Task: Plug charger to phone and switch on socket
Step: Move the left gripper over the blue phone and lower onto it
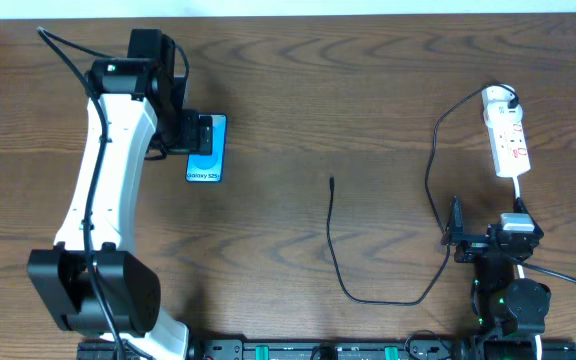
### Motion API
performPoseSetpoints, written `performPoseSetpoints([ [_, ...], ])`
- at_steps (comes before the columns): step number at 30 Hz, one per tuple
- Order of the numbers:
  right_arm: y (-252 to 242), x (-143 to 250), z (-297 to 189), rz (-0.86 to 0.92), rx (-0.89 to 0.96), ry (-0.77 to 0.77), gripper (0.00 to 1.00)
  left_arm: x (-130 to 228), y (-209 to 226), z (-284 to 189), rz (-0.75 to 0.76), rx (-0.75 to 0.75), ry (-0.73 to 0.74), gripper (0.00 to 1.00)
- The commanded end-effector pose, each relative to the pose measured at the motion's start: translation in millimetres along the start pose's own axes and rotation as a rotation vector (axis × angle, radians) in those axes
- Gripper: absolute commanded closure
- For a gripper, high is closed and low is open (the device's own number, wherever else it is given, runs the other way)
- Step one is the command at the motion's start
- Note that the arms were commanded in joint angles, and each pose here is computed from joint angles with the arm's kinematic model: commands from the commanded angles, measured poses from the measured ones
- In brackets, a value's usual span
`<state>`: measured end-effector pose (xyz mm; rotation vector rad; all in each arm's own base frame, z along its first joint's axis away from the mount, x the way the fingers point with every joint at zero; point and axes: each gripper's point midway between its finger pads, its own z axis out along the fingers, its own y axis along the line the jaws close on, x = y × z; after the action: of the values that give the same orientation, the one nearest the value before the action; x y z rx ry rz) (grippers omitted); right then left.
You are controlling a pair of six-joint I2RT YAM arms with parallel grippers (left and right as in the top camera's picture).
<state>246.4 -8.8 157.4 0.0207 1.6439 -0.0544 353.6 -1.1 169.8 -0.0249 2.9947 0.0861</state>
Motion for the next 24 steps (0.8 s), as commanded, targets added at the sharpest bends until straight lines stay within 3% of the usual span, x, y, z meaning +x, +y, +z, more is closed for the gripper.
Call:
performPoseSetpoints([
  [1, 4, 0, 0, -0.016, -0.017, -0.001, 0.01, -17, -4, 1, -0.023, 0.027, -0.009, 0.02],
  [10, 4, 0, 0, -0.016, -0.017, -0.001, 0.01, -39, -12, 52, -0.023, 0.045, 0.068, 0.02],
  [24, 4, 0, 0, -0.016, -0.017, -0.001, 0.01, -39, -17, 116, -0.02, 0.044, 0.163, 0.02],
])
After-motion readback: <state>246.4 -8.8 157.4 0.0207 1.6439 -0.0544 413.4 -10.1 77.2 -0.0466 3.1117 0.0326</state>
